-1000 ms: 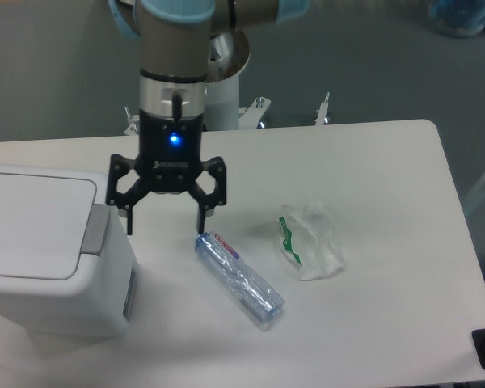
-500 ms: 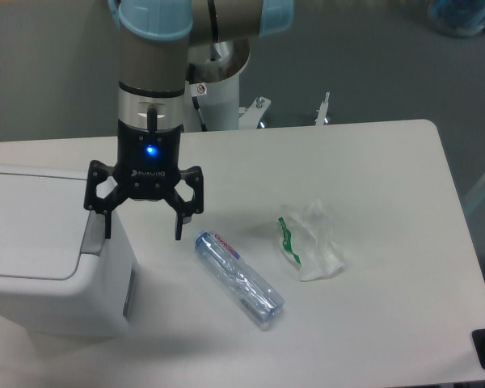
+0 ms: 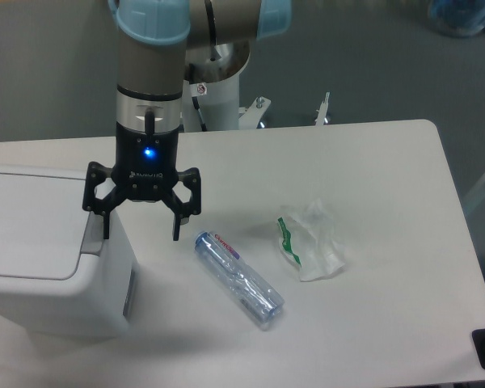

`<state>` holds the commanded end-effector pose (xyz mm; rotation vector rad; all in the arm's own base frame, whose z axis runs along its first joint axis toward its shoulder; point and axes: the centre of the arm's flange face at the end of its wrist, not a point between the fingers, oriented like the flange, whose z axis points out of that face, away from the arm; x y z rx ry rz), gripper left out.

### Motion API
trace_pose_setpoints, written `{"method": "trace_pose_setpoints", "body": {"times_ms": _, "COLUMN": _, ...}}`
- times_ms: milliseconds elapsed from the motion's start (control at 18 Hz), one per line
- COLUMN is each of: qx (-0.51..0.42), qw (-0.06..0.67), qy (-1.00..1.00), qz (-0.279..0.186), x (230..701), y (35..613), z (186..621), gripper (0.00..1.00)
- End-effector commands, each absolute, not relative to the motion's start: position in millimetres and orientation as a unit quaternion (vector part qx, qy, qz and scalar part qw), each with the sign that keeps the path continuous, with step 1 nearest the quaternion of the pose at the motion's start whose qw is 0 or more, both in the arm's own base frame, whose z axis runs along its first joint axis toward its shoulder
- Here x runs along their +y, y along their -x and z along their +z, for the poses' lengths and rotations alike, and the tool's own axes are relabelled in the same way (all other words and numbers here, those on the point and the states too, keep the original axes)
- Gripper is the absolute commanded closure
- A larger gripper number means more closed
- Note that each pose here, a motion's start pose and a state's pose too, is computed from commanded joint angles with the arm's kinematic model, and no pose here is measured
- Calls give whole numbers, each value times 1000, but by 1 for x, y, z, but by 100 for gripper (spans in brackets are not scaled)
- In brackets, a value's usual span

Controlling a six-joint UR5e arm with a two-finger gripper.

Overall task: Open the trash can
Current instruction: 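Press the gripper fingers against the trash can lid to flip it open, then hold the gripper above the opened trash can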

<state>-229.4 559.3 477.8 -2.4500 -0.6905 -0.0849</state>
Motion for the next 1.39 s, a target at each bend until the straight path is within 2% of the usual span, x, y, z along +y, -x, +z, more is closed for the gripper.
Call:
{"method": "trace_pose_setpoints", "body": {"times_ms": 944, "qx": -255, "qw": 289, "qy": 922, "qz": -33, "x": 563, "y": 227, "z": 473, "gripper": 0}}
{"method": "trace_pose_setpoints", "body": {"times_ms": 1389, "qx": -254, "qw": 333, "qy": 908, "qz": -8, "x": 560, "y": 248, "z": 523, "gripper": 0}}
